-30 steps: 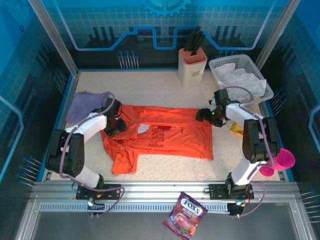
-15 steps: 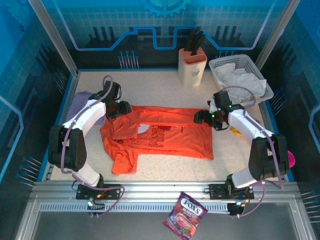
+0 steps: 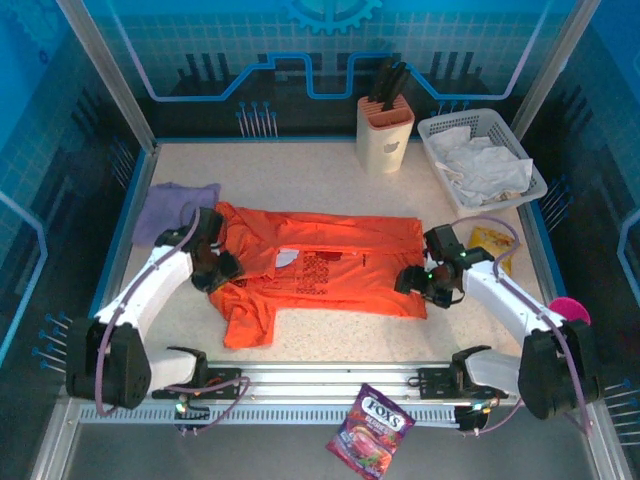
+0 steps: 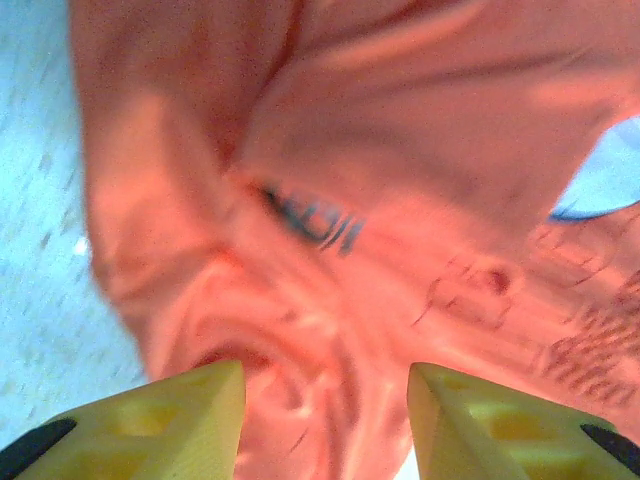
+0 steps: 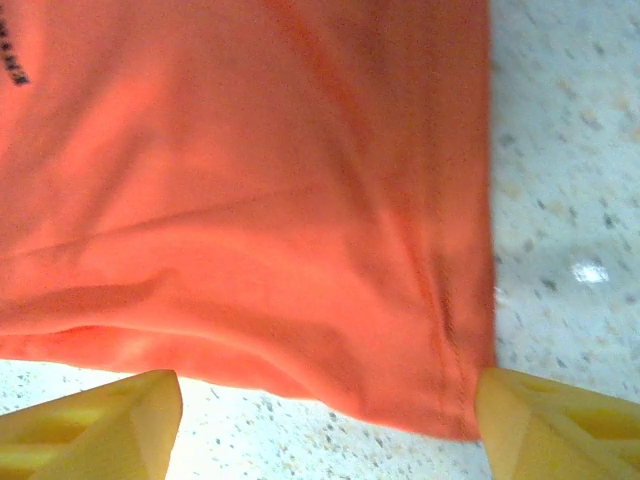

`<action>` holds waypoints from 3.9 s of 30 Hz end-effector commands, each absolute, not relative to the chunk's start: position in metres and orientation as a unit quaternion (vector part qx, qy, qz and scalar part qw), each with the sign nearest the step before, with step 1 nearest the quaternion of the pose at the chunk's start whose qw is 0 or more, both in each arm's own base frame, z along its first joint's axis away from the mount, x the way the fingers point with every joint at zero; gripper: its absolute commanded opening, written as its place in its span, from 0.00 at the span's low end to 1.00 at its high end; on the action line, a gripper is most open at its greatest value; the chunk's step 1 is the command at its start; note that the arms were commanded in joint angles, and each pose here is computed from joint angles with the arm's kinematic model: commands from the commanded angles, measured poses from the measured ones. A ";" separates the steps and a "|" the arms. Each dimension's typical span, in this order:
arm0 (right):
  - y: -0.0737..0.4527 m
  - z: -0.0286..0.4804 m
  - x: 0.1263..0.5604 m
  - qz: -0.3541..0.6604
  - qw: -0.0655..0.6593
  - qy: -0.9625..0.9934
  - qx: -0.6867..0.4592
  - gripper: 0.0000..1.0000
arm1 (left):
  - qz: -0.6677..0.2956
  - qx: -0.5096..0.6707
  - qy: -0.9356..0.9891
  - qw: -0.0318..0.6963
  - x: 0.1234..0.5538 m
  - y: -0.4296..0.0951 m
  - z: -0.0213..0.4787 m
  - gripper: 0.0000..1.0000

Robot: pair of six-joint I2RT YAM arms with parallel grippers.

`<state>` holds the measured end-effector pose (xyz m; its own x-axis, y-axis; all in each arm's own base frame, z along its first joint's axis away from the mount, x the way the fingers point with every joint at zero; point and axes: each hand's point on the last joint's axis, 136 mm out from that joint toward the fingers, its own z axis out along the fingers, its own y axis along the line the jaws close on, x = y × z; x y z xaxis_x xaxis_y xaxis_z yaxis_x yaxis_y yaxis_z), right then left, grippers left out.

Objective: Fold and stack the t-shirts

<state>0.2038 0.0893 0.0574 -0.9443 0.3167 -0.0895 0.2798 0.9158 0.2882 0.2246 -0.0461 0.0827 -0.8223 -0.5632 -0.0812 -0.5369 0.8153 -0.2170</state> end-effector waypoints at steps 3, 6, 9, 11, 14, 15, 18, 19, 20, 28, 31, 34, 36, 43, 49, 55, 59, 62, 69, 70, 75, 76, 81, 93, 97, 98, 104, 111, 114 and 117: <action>0.073 0.045 0.180 0.103 0.052 0.973 0.200 0.70 | -0.087 -0.370 0.925 0.014 0.164 -0.045 0.067 0.45; 0.075 0.036 0.177 0.111 0.046 0.971 0.208 0.65 | -0.091 -0.383 0.919 0.002 0.154 -0.049 0.060 0.44; 0.078 0.030 0.174 0.119 0.034 0.969 0.212 0.60 | -0.084 -0.375 0.923 -0.009 0.147 -0.056 0.053 0.44; 0.078 0.029 0.171 0.117 0.031 0.969 0.213 0.60 | -0.068 -0.370 0.926 -0.018 0.140 -0.056 0.047 0.43; 0.074 0.029 0.167 0.109 0.032 0.969 0.219 0.59 | -0.024 -0.354 0.935 -0.022 0.129 -0.054 0.044 0.43; 0.074 0.030 0.165 0.110 0.032 0.969 0.220 0.59 | -0.002 -0.349 0.937 -0.025 0.124 -0.051 0.043 0.43; 0.075 0.027 0.161 0.115 0.026 0.968 0.220 0.60 | 0.026 -0.338 0.940 -0.032 0.118 -0.050 0.040 0.44; 0.075 0.025 0.161 0.113 0.024 0.969 0.219 0.61 | 0.026 -0.339 0.940 -0.034 0.116 -0.051 0.038 0.44; 0.075 0.023 0.160 0.110 0.020 0.969 0.219 0.61 | 0.029 -0.340 0.939 -0.037 0.113 -0.051 0.035 0.44; 0.082 0.015 0.165 0.126 0.022 0.965 0.227 0.60 | 0.034 -0.342 0.938 -0.036 0.101 -0.050 0.027 0.42; 0.083 0.016 0.169 0.131 0.031 0.964 0.230 0.56 | 0.034 -0.337 0.940 -0.024 0.106 -0.053 0.028 0.40; 0.084 0.015 0.172 0.137 0.037 0.962 0.232 0.52 | 0.010 -0.342 0.940 -0.013 0.115 -0.064 0.023 0.38; 0.084 0.015 0.172 0.136 0.037 0.962 0.233 0.51 | 0.008 -0.341 0.940 -0.020 0.116 -0.068 0.017 0.36; 0.080 0.013 0.170 0.127 0.042 0.963 0.233 0.37 | 0.023 -0.328 0.944 -0.010 0.119 -0.067 0.019 0.17; 0.077 0.018 0.174 0.121 0.052 0.965 0.228 0.05 | 0.025 -0.313 0.949 -0.008 0.123 -0.068 0.030 0.00; 0.074 0.035 0.189 0.117 0.069 0.970 0.202 0.01 | 0.050 -0.279 0.959 0.018 0.142 -0.064 0.063 0.00; 0.072 0.042 0.199 0.113 0.074 0.974 0.182 0.00 | 0.038 -0.269 0.962 0.021 0.154 -0.063 0.074 0.00; 0.075 0.047 0.207 0.120 0.077 0.976 0.167 0.00 | 0.032 -0.255 0.966 0.029 0.165 -0.063 0.086 0.00; 0.079 0.053 0.226 0.132 0.085 0.977 0.145 0.00 | 0.022 -0.215 0.975 0.052 0.199 -0.061 0.115 0.00; 0.080 0.053 0.230 0.137 0.086 0.976 0.143 0.00 | 0.015 -0.212 0.976 0.056 0.206 -0.062 0.118 0.00; 0.083 0.054 0.247 0.150 0.083 0.977 0.129 0.00 | -0.014 -0.199 0.977 0.071 0.235 -0.068 0.132 0.00; 0.082 0.055 0.252 0.151 0.084 0.977 0.127 0.00 | -0.012 -0.196 0.978 0.074 0.241 -0.068 0.135 0.00; 0.082 0.053 0.274 0.169 0.079 0.974 0.125 0.00 | -0.015 -0.186 0.978 0.093 0.266 -0.065 0.146 0.00; 0.079 0.046 0.314 0.196 0.071 0.968 0.138 0.00 | -0.004 -0.157 0.979 0.132 0.323 -0.060 0.174 0.00; 0.081 0.041 0.321 0.199 0.065 0.968 0.141 0.00 | -0.005 -0.150 0.978 0.142 0.342 -0.063 0.176 0.00; 0.081 0.040 0.322 0.198 0.065 0.968 0.142 0.00 | -0.003 -0.149 0.978 0.145 0.347 -0.063 0.177 0.00; 0.072 0.043 0.328 0.202 0.074 0.964 0.158 0.00 | 0.013 -0.144 0.976 0.166 0.375 -0.053 0.186 0.00; 0.067 0.054 0.336 0.212 0.086 0.959 0.169 0.01 | 0.024 -0.134 0.976 0.169 0.398 -0.051 0.182 0.00; 0.069 0.053 0.339 0.217 0.082 0.958 0.167 0.01 | 0.025 -0.131 0.977 0.165 0.405 -0.052 0.174 0.00; 0.067 0.053 0.343 0.211 0.081 0.960 0.168 0.02 | 0.031 -0.128 0.978 0.159 0.411 -0.050 0.167 0.00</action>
<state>0.3380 0.0700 0.0504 -0.9340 0.3434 -0.0986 0.2732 0.8643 0.4224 0.4007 -0.0591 0.1647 -0.9195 -0.2545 -0.2994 -0.2653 0.9642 -0.0050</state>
